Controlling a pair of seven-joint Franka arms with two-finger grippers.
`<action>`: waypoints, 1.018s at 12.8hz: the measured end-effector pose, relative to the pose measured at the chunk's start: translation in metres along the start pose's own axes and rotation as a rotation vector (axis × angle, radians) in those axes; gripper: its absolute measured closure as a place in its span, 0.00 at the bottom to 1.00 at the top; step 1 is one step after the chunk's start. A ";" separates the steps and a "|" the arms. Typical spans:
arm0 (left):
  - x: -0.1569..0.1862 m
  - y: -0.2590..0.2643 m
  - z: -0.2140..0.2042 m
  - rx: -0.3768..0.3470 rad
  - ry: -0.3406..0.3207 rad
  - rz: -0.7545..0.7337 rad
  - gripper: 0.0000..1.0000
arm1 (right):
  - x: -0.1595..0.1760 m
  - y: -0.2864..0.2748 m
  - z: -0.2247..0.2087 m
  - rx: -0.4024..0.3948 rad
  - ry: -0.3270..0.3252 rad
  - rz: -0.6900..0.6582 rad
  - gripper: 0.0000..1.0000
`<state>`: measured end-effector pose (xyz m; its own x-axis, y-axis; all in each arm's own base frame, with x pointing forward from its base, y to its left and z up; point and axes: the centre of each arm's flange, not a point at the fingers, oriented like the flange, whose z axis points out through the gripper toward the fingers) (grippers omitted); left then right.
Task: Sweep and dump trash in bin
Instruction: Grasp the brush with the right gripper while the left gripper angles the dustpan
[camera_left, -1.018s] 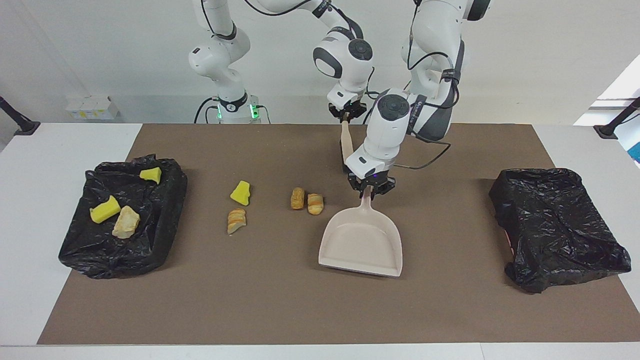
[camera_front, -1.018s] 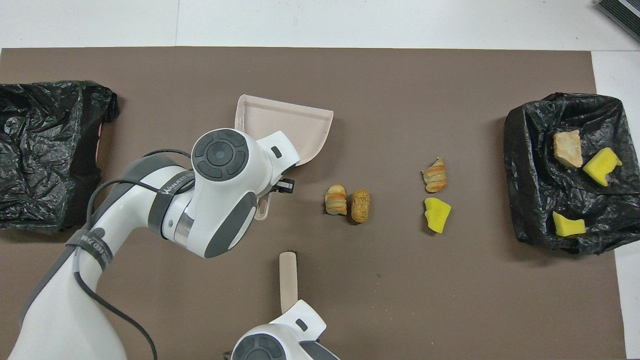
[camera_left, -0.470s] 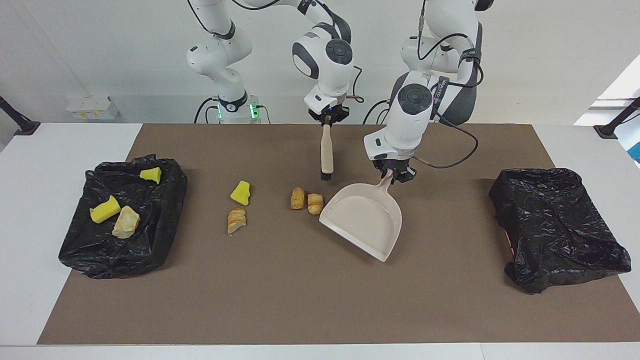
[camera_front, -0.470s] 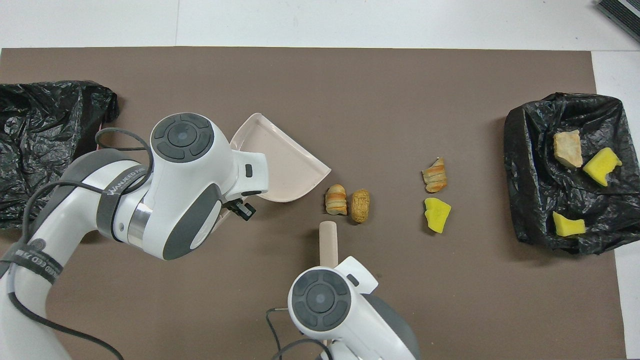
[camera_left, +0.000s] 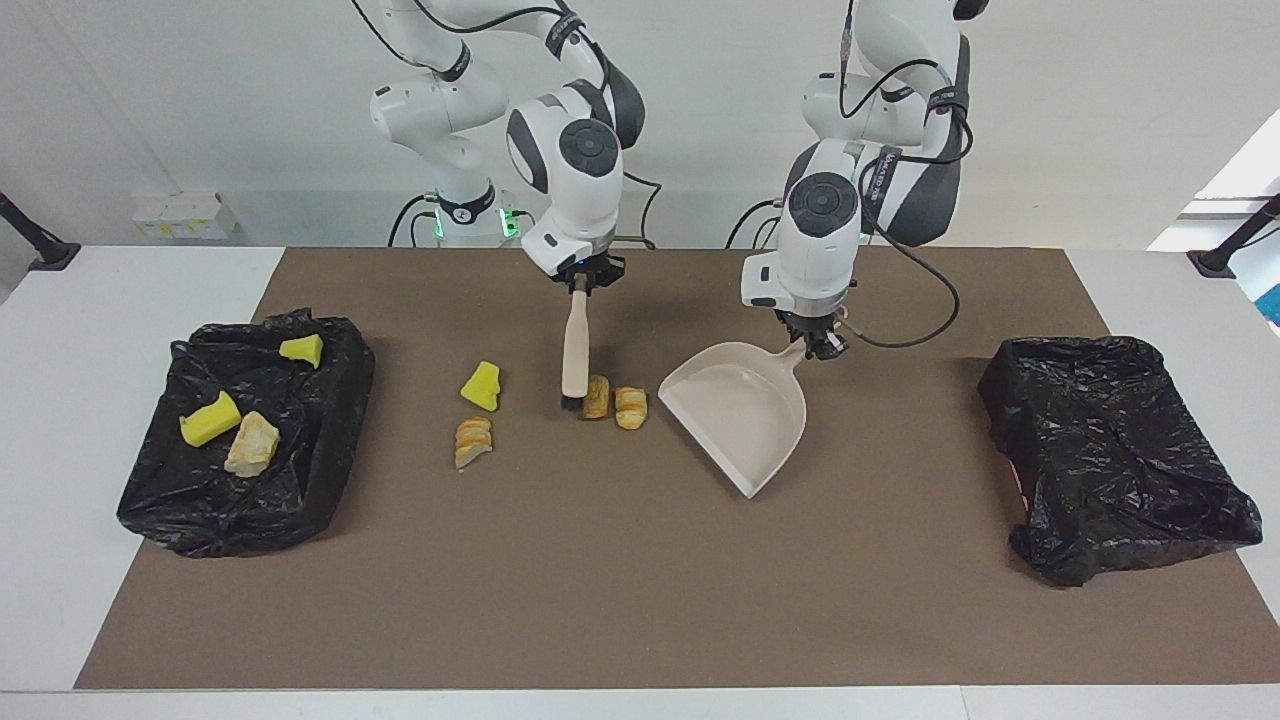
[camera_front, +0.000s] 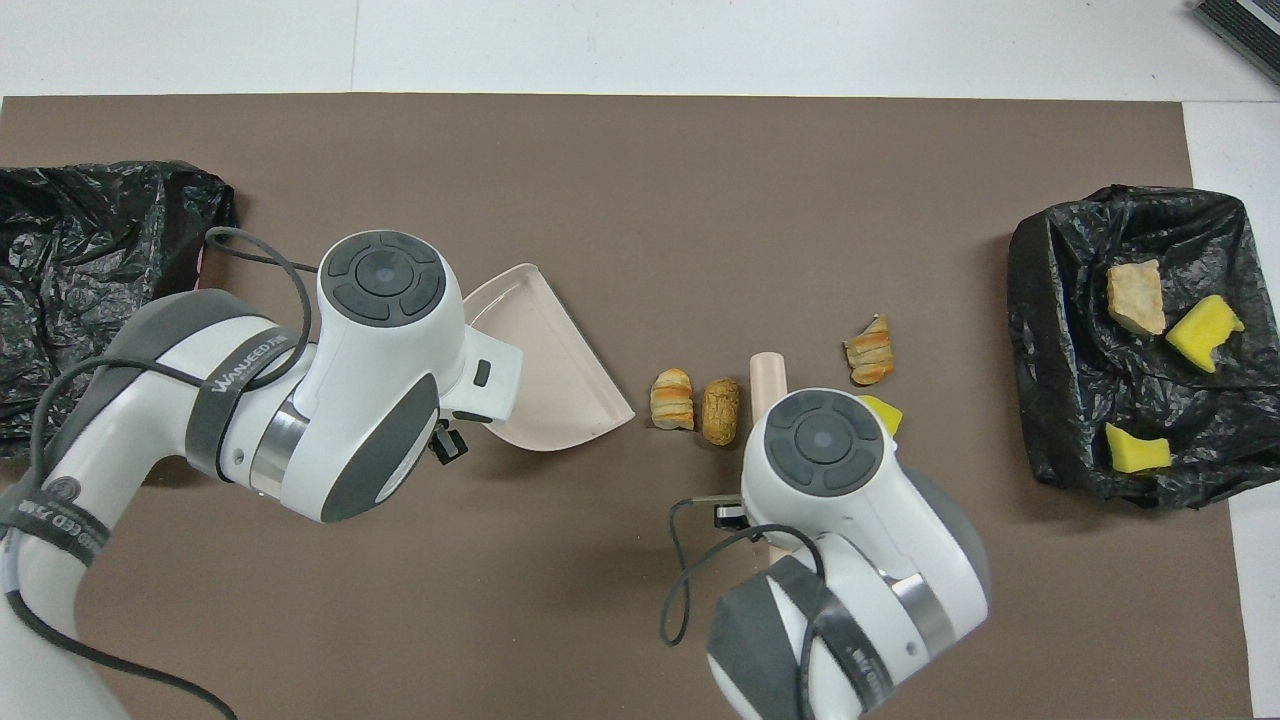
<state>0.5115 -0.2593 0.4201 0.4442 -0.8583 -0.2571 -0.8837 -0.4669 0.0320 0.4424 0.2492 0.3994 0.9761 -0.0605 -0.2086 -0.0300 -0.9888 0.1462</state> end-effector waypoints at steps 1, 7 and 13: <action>0.000 0.001 0.001 0.002 -0.003 0.022 0.69 | 0.011 0.017 0.001 -0.018 0.013 -0.006 0.74; 0.000 0.032 0.027 0.022 -0.002 0.102 0.69 | 0.073 0.145 0.005 0.008 0.061 -0.025 0.74; 0.010 0.056 0.044 0.087 -0.012 0.173 0.69 | 0.061 0.215 0.054 0.079 0.063 -0.091 0.74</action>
<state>0.4602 -0.2845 0.3765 0.2827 -0.9214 -0.2667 -0.9565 -0.2915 -0.0069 0.4839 0.0255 0.3655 0.9871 0.0361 -0.1557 0.0447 -0.9976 0.0521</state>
